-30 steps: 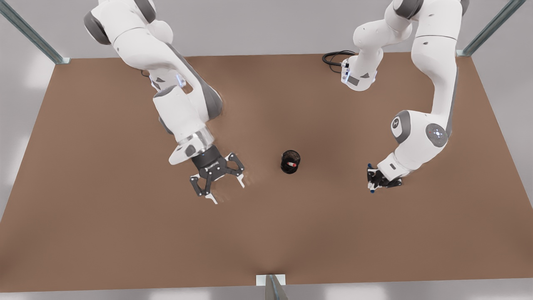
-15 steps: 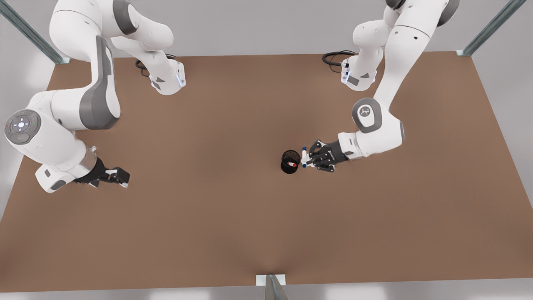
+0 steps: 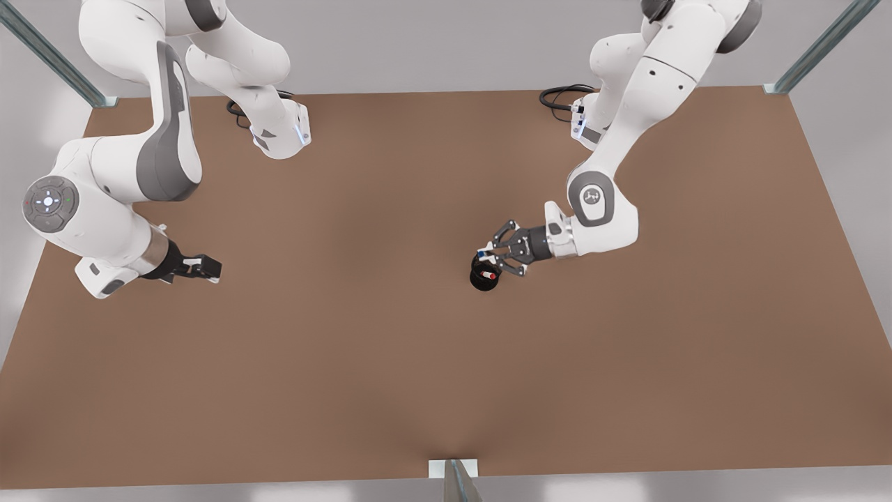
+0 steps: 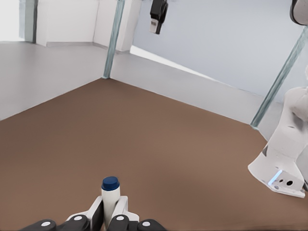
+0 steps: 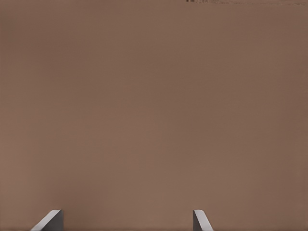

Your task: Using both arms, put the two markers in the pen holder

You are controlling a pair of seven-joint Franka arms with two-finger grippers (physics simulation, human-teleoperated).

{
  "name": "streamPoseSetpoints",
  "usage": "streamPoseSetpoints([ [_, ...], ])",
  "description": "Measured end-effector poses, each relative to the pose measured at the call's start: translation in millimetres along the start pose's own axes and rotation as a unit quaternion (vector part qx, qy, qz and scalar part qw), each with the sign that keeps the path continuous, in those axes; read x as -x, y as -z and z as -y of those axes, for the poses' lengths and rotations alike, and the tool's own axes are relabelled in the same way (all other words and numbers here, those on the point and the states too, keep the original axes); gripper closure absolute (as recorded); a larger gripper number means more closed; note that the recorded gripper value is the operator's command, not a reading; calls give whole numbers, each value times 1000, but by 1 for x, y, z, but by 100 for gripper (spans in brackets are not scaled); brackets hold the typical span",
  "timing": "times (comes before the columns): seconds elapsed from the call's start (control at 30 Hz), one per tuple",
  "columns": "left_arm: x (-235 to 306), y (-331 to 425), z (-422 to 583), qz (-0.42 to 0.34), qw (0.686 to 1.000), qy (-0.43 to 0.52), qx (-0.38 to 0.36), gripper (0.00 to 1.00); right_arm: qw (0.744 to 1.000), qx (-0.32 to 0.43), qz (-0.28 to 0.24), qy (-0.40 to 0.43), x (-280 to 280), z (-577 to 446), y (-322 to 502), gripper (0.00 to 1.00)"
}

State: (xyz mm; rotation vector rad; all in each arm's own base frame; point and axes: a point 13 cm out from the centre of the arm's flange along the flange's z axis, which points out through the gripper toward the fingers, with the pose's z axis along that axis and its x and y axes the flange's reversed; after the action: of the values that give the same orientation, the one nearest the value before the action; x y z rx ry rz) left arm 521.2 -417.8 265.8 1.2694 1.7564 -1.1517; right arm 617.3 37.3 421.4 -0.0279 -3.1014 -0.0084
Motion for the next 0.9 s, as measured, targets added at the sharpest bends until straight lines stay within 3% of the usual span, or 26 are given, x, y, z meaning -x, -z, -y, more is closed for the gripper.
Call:
streamPoseSetpoints([
  [0.57, -46, -15, -2, 5, 977, -215, 3, 79, 1000, 0, 6, 16, 3, -1, 2, 0],
  [0.9, -59, -20, 12, 2, 959, -285, -3, 79, 1000, 1, 6, 20, 3, -1, 2, 0],
])
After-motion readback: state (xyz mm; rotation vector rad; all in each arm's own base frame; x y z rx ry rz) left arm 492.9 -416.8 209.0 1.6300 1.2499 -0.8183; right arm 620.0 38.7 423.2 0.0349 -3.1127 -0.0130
